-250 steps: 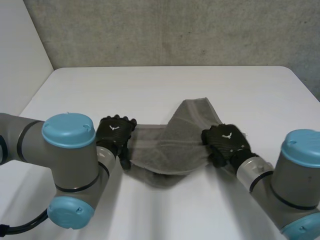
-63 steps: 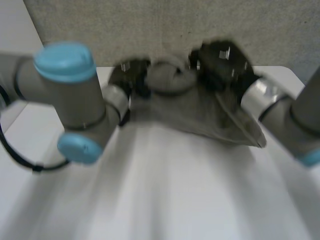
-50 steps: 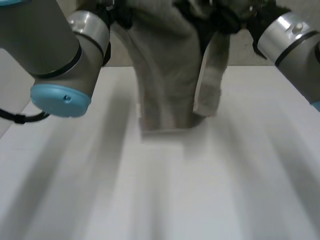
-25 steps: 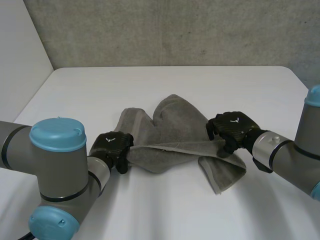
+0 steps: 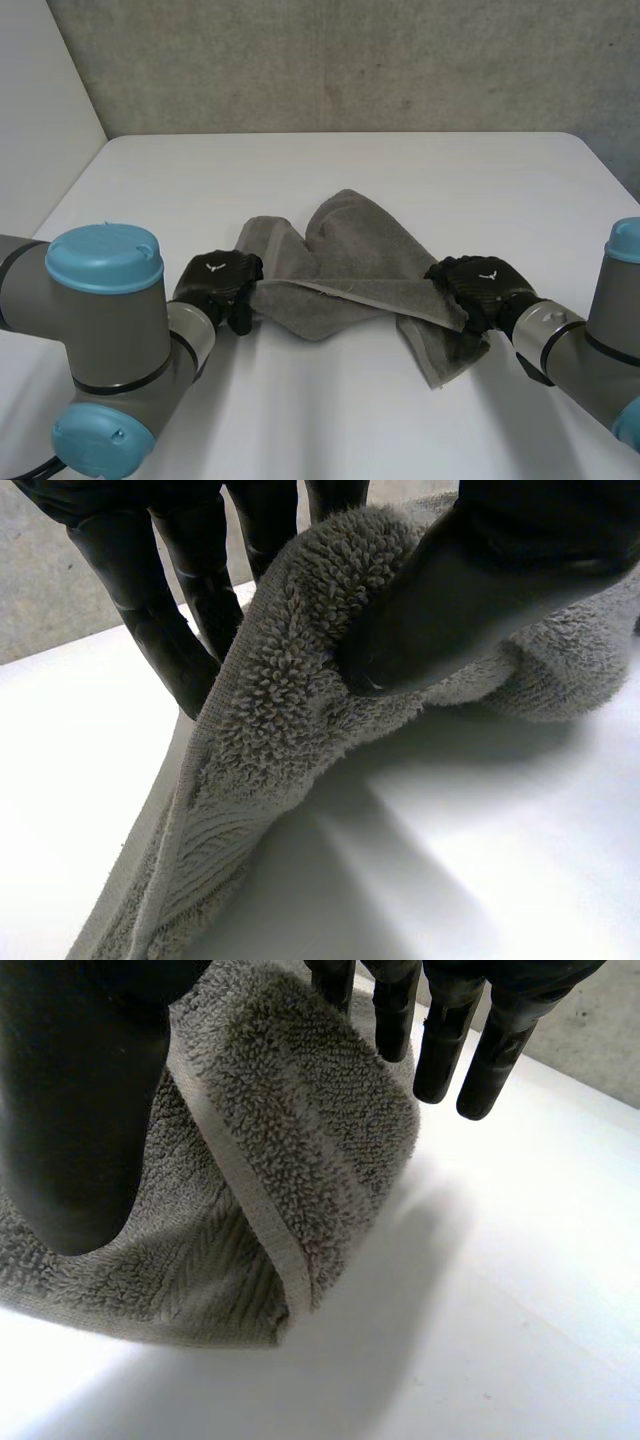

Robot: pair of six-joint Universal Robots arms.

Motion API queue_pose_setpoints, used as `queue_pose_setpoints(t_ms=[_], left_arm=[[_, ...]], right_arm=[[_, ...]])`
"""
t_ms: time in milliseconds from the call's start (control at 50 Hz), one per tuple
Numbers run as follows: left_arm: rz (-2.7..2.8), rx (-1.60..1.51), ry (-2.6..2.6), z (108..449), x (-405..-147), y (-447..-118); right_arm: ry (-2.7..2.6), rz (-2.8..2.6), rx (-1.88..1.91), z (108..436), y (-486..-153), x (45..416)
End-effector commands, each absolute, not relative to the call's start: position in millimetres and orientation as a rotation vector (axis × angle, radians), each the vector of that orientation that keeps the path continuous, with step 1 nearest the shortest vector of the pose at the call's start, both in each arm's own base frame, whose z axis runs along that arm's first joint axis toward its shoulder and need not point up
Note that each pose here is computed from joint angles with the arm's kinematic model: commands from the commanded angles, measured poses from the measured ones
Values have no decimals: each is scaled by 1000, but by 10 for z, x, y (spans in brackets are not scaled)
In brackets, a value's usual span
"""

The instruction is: Fold the towel.

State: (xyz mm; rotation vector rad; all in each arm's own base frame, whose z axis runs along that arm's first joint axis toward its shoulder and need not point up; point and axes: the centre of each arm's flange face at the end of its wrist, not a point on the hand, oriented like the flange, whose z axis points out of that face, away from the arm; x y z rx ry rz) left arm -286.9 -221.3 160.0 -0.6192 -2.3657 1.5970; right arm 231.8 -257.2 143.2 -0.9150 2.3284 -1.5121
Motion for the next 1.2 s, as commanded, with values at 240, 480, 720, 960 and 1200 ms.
queue_pose_setpoints(t_ms=[240, 480, 720, 960, 1200], left_arm=[[1614, -593, -2373, 1621, -2827, -2288], [2176, -539, -2014, 2749, -2911, -3216], [2696, -387, -1410, 4431, -2849, -3452], [2232, -640, -2074, 2822, -2708, -3227], [1901, -828, -2393, 1571, -2385, -2490]], right_arm=[[2310, -1618, -861, 1368, -2840, 2286], [1829, -2363, -806, 3004, -3687, 2498], [1203, -2816, -694, 4324, -3750, 2532], [1865, -2189, -926, 2835, -3403, 2511], [2097, -1778, -1072, 1908, -2788, 2358]])
